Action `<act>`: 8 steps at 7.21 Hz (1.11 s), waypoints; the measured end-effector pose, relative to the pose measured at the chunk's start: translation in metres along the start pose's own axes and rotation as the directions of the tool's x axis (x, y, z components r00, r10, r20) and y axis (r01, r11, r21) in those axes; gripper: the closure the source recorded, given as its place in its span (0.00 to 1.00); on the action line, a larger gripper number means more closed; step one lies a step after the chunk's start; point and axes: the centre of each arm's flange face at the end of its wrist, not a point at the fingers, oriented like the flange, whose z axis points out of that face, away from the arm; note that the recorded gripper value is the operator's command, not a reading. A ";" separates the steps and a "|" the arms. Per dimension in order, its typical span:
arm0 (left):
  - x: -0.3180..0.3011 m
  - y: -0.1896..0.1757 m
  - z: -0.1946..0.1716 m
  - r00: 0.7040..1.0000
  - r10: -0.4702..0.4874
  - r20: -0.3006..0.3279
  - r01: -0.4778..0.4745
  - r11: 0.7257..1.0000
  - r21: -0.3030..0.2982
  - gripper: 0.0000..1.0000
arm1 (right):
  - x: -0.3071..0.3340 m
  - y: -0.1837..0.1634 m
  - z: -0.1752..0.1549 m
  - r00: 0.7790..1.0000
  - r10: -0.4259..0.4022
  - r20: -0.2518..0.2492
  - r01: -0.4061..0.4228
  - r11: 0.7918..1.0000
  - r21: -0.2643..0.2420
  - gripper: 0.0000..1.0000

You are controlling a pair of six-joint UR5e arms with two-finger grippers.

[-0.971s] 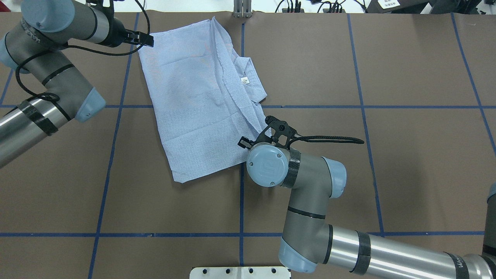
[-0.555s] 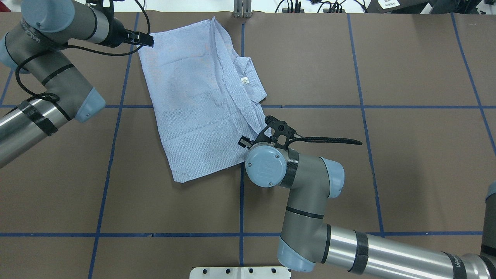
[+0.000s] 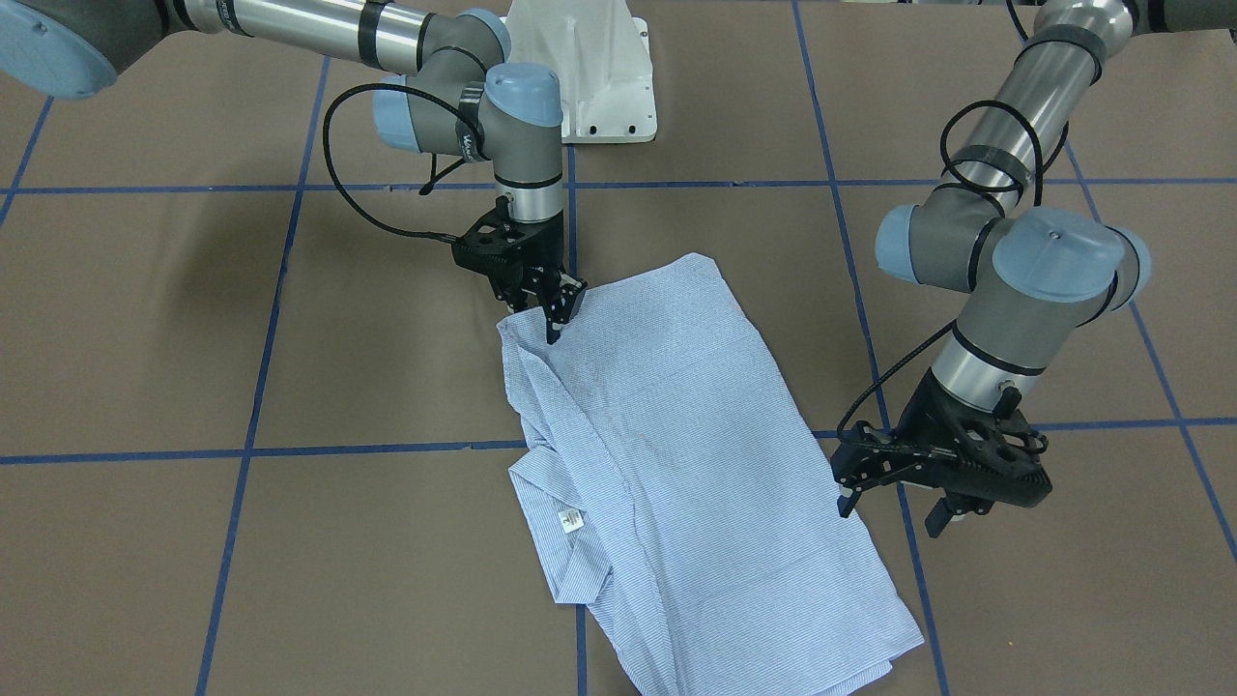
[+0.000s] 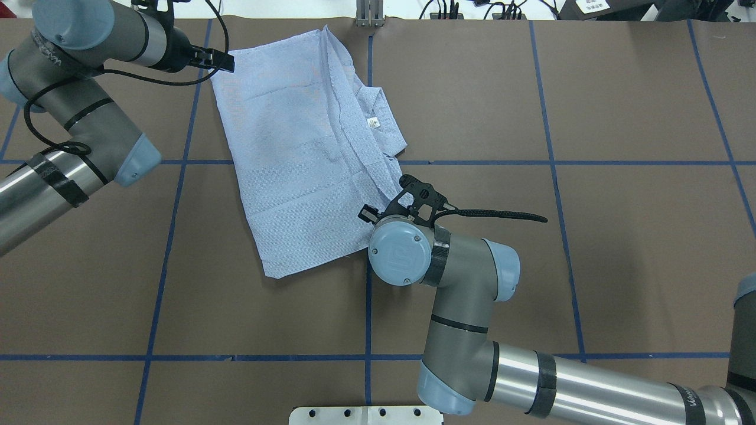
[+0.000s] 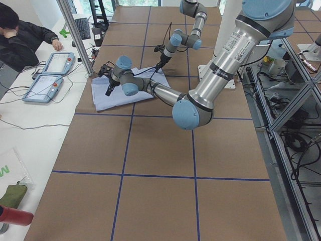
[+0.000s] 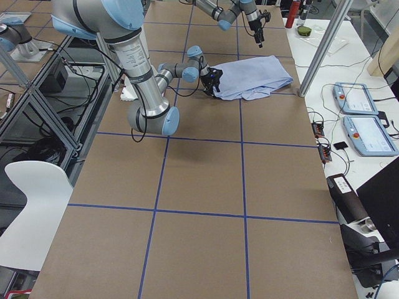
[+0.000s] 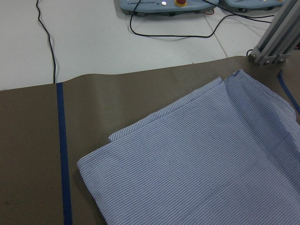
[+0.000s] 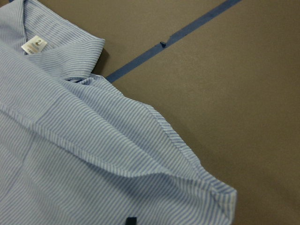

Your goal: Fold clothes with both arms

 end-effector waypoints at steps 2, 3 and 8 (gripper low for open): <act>0.002 0.000 -0.001 1.000 0.000 -0.003 0.000 1.000 0.002 0.00 | -0.005 0.000 -0.005 1.000 0.003 0.011 -0.003 1.000 -0.003 1.00; 0.003 -0.001 -0.003 1.000 0.001 -0.007 -0.001 1.000 0.005 0.00 | -0.004 0.000 -0.006 1.000 0.003 0.012 -0.003 1.000 -0.002 1.00; 0.054 0.101 -0.065 0.966 -0.211 -0.150 0.206 0.977 -0.051 0.00 | -0.008 -0.002 -0.013 1.000 0.008 0.028 -0.008 1.000 -0.003 1.00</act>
